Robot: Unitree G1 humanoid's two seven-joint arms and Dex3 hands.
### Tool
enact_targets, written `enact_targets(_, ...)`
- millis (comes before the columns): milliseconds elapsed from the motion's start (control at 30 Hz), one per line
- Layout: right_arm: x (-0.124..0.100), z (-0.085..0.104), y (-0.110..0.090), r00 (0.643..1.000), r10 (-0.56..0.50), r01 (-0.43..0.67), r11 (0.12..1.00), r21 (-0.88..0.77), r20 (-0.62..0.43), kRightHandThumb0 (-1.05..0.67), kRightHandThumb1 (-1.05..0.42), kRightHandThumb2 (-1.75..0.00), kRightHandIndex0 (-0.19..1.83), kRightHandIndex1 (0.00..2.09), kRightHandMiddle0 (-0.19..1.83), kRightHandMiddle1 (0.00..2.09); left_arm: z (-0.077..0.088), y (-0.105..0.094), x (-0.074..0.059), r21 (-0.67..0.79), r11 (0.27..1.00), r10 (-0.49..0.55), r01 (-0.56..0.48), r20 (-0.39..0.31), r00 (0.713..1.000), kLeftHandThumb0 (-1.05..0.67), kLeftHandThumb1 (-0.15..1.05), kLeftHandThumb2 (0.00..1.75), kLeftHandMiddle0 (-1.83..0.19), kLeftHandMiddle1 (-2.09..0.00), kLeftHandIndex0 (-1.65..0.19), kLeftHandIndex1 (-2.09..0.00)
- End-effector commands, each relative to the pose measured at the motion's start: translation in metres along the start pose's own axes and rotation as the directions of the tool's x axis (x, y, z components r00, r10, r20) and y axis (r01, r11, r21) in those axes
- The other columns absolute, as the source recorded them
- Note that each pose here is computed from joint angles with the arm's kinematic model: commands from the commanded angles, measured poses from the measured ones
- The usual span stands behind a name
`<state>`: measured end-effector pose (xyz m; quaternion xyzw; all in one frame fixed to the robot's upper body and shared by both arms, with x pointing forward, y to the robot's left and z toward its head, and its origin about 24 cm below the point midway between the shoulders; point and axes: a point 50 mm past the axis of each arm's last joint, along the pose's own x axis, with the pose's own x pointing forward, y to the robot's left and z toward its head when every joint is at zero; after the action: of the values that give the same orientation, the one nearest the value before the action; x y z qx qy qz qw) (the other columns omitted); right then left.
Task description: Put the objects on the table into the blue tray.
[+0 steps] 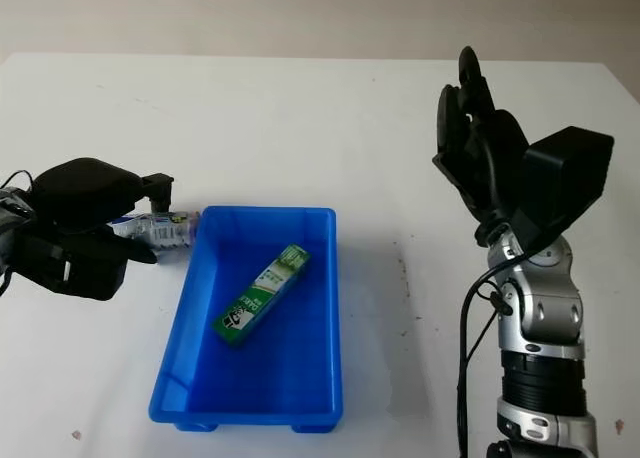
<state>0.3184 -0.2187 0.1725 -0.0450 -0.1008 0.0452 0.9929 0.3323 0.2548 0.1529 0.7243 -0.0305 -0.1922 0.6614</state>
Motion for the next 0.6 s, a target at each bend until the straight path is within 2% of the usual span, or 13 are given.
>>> enact_targets(0, 0.002, 0.008, -0.003, 1.0, -0.003, 0.003, 1.0, -0.003, 0.023, -0.68, -1.05, -0.76, -0.19, 0.0, -0.19, 0.0, 0.007, -0.012, 0.003, -0.054, 0.998, -0.014, 0.016, 0.034, 0.999, -0.46, 1.05, 0.43, -0.8, -2.09, -0.4, -2.09)
enact_targets(100, 0.002, 0.007, -0.003, 1.0, -0.007, 0.008, 1.0, -0.01, 0.018, -0.66, -1.05, -0.76, -0.19, 0.0, -0.19, 0.0, 0.008, -0.011, 0.002, -0.067, 0.998, 0.007, -0.005, 0.037, 0.999, -0.45, 1.05, 0.45, -0.83, -2.09, -0.38, -2.09)
enact_targets(200, 0.003, 0.006, -0.003, 1.0, -0.005, 0.005, 1.0, -0.01, 0.015, -0.65, -1.05, -0.76, -0.19, 0.0, -0.19, 0.0, 0.007, -0.008, 0.0, -0.046, 0.999, 0.023, -0.022, 0.025, 0.999, -0.44, 1.05, 0.47, -0.75, -2.09, -0.27, -2.09)
enact_targets(267, 0.003, 0.006, -0.003, 1.0, -0.002, 0.002, 1.0, -0.01, 0.017, -0.65, -1.05, -0.76, -0.19, 0.0, -0.19, 0.0, 0.005, -0.005, -0.001, -0.031, 0.999, 0.032, -0.031, 0.01, 0.999, -0.43, 1.05, 0.48, -0.68, -2.09, -0.22, -2.09)
enact_targets(367, 0.003, 0.006, -0.002, 1.0, -0.004, 0.004, 1.0, -0.011, 0.019, -0.65, -1.05, -0.76, -0.19, 0.0, -0.19, 0.0, -0.002, 0.002, -0.003, -0.017, 0.996, 0.084, -0.084, -0.003, 0.996, -0.42, 1.05, 0.47, -0.5, -2.09, -0.15, -2.09)
enact_targets(400, 0.003, 0.006, -0.001, 1.0, -0.003, 0.004, 1.0, -0.008, 0.02, -0.66, -1.05, -0.75, -0.19, 0.0, -0.19, 0.0, -0.006, 0.007, -0.005, -0.015, 0.995, 0.103, -0.103, -0.019, 0.995, -0.42, 1.05, 0.47, -0.39, -2.09, -0.08, -2.09)
enact_targets(433, 0.003, 0.007, -0.001, 1.0, -0.001, 0.001, 1.0, -0.005, 0.022, -0.65, -1.05, -0.75, -0.19, 0.0, -0.19, 0.0, -0.009, 0.014, -0.006, -0.016, 0.991, 0.134, -0.134, -0.04, 0.99, -0.41, 1.05, 0.48, -0.32, -2.09, -0.03, -2.09)
enact_targets(500, 0.002, 0.007, -0.001, 1.0, 0.004, -0.004, 1.0, -0.005, 0.024, -0.65, -1.05, -0.75, -0.19, 0.0, -0.19, 0.0, -0.014, 0.027, -0.009, -0.029, 0.975, 0.216, -0.218, -0.075, 0.974, -0.39, 1.05, 0.44, -0.39, -2.09, -0.07, -2.09)
enact_targets(567, 0.001, 0.007, -0.002, 1.0, 0.001, -0.001, 1.0, -0.007, 0.025, -0.65, -1.05, -0.75, -0.19, 0.0, -0.19, 0.0, -0.017, 0.049, -0.015, -0.025, 0.935, 0.35, -0.355, -0.107, 0.931, -0.38, 1.05, 0.42, -0.48, -2.09, -0.12, -2.09)
